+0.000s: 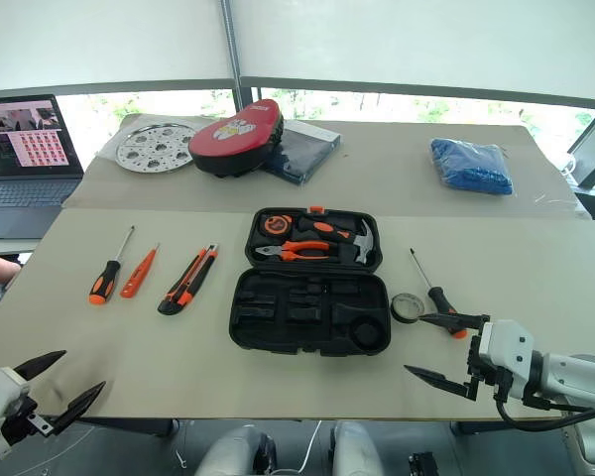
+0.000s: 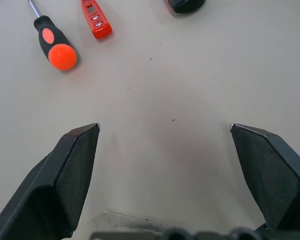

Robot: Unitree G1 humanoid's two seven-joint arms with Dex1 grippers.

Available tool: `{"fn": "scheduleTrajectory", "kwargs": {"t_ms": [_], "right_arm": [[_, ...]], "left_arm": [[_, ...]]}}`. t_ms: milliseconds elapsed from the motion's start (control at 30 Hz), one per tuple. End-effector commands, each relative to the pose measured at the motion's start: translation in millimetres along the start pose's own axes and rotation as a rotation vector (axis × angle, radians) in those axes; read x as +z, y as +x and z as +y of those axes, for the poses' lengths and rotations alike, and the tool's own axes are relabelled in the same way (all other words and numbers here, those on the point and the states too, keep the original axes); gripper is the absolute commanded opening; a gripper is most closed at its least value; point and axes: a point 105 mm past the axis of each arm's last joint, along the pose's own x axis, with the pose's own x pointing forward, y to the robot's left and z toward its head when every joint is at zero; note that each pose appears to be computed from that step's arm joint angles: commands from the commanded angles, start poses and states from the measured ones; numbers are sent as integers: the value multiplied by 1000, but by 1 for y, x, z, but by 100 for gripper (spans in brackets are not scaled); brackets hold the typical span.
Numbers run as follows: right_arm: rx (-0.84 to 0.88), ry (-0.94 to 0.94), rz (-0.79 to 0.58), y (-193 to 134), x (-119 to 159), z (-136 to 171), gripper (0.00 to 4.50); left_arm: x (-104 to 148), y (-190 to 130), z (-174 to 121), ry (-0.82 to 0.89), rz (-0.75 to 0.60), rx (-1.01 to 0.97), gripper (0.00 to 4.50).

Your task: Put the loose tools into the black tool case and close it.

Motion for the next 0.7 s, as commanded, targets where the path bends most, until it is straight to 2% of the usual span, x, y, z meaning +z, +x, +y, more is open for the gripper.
{"fn": "scheduleTrajectory", "kwargs": {"t_ms": [33, 100, 167, 267, 400, 467, 500, 533, 600, 700], "right_arm": [[-64, -23, -211, 16, 35, -9, 443], [-135, 10, -490, 33, 82, -16, 443], [-160, 24, -584, 40, 99, -16, 443], [-173, 27, -616, 50, 109, -13, 443], [-177, 22, -609, 59, 111, -15, 443], [-177, 21, -605, 61, 111, -15, 443], [-172, 18, -600, 62, 112, -16, 443], [-158, 15, -593, 64, 111, -16, 443], [-141, 9, -583, 66, 112, -16, 443], [-143, 2, -582, 67, 115, -19, 443]], "left_arm": [[4, -13, 21, -112, -33, 171, 450], [-12, -39, 41, -331, -27, 416, 450], [-21, -50, 39, -446, 2, 481, 450], [-22, -50, 33, -550, 47, 467, 450], [7, -24, 52, -612, -20, 429, 450], [12, -17, 55, -624, -9, 407, 450], [18, -1, 59, -648, 11, 370, 450], [28, 24, 69, -616, 41, 334, 450], [38, 53, 86, -562, 127, 335, 450], [45, 76, 99, -562, 167, 342, 450]]}}
